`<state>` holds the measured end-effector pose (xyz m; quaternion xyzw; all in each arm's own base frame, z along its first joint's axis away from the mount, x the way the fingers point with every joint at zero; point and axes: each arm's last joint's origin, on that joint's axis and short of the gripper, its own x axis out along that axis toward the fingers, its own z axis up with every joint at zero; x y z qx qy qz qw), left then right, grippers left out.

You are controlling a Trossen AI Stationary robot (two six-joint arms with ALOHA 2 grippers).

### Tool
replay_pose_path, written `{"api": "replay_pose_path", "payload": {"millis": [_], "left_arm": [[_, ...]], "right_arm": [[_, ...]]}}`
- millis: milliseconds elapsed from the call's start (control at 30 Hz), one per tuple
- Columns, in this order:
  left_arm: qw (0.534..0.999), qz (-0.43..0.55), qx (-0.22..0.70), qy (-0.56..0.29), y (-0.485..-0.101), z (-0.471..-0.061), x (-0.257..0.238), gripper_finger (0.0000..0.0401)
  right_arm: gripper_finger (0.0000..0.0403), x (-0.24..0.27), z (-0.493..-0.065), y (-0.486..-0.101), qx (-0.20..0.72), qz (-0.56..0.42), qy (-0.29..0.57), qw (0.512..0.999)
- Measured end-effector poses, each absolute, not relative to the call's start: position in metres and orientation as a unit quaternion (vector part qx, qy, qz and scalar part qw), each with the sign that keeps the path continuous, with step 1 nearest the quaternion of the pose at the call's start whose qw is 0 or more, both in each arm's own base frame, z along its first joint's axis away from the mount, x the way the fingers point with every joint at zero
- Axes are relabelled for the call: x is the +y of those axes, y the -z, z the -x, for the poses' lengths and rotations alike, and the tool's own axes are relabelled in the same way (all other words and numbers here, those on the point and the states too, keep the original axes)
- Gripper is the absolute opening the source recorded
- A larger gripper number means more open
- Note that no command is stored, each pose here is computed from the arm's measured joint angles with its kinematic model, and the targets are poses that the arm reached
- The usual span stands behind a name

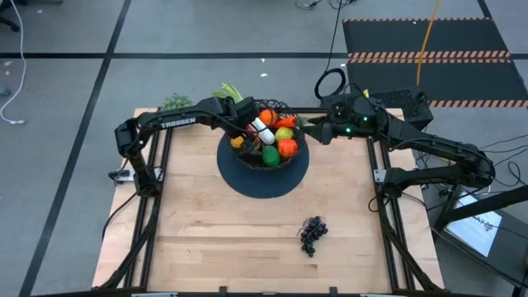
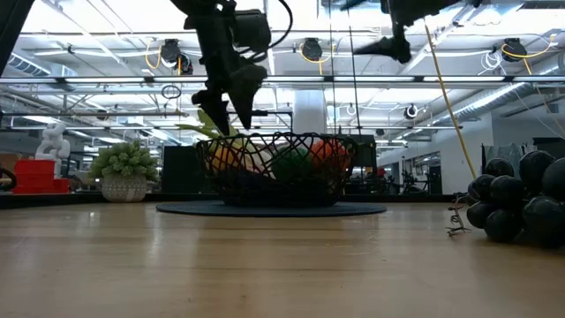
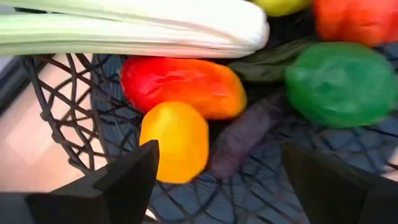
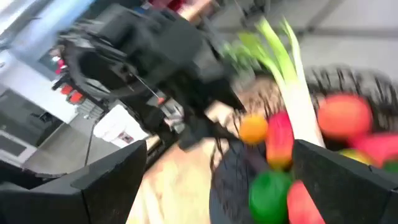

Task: Build produce basket
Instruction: Put the black and blue grapes into the wire basket

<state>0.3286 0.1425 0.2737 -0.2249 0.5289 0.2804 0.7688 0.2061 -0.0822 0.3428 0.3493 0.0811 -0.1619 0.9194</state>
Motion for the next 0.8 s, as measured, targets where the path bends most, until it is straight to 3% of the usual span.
{"api": "replay_pose_path", "payload": {"millis": [133,267,433,667,800], "left_arm": [[0.781,0.256,0.503,-0.269,-0.292,-0.320,0.137,0.0315],[0.799,0.276,0.465,-0.262,-0.317,-0.306,0.130,0.0285],[0.822,0.274,0.430,-0.255,-0.342,-0.292,0.119,0.0250],[0.842,0.251,0.421,-0.227,-0.357,-0.283,0.100,0.0215],[0.844,0.234,0.438,-0.203,-0.357,-0.285,0.085,0.0201]], "right_arm": [[0.0393,-0.081,-0.202,-0.331,0.124,-0.439,0.194,0.868],[0.0393,-0.073,-0.198,-0.318,0.166,-0.547,0.231,0.787],[0.0393,-0.049,-0.197,-0.307,0.242,-0.609,0.227,0.720],[0.0393,-0.014,-0.197,-0.301,0.311,-0.637,0.213,0.673],[0.0393,-0.001,-0.198,-0.301,0.313,-0.631,0.216,0.676]]}}
